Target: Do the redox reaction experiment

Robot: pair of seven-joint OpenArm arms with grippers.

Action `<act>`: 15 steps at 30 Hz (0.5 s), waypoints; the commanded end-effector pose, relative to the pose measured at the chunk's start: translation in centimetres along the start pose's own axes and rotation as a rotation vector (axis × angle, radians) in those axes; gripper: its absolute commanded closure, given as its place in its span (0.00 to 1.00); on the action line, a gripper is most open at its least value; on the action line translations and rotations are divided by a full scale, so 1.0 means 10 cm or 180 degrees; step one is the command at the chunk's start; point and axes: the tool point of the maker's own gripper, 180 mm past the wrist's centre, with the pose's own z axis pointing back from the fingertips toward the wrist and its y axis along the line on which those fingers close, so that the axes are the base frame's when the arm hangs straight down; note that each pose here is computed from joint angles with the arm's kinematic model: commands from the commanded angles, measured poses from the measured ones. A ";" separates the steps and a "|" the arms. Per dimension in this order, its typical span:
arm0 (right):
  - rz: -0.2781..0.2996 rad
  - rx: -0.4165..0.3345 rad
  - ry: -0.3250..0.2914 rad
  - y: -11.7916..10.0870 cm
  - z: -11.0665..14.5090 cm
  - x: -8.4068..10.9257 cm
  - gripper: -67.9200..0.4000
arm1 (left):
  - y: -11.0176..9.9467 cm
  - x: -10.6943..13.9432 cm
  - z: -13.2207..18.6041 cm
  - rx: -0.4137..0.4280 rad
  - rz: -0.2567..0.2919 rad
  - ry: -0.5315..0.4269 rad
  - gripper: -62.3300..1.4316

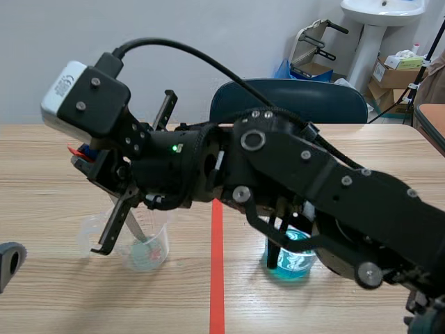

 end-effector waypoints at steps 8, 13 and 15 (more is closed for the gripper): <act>0.0068 -0.0116 -0.0177 -0.34 0.04 0.60 0.98 | -0.02 0.07 0.00 -0.0020 0.0016 -0.0088 0.00; 0.0094 -0.0146 -0.0201 -0.43 0.12 0.86 0.98 | -0.02 0.07 0.00 -0.0020 0.0016 -0.0088 0.00; 0.0099 -0.0166 -0.0224 -0.46 0.15 0.94 0.98 | -0.02 0.07 0.00 -0.0020 0.0016 -0.0090 0.00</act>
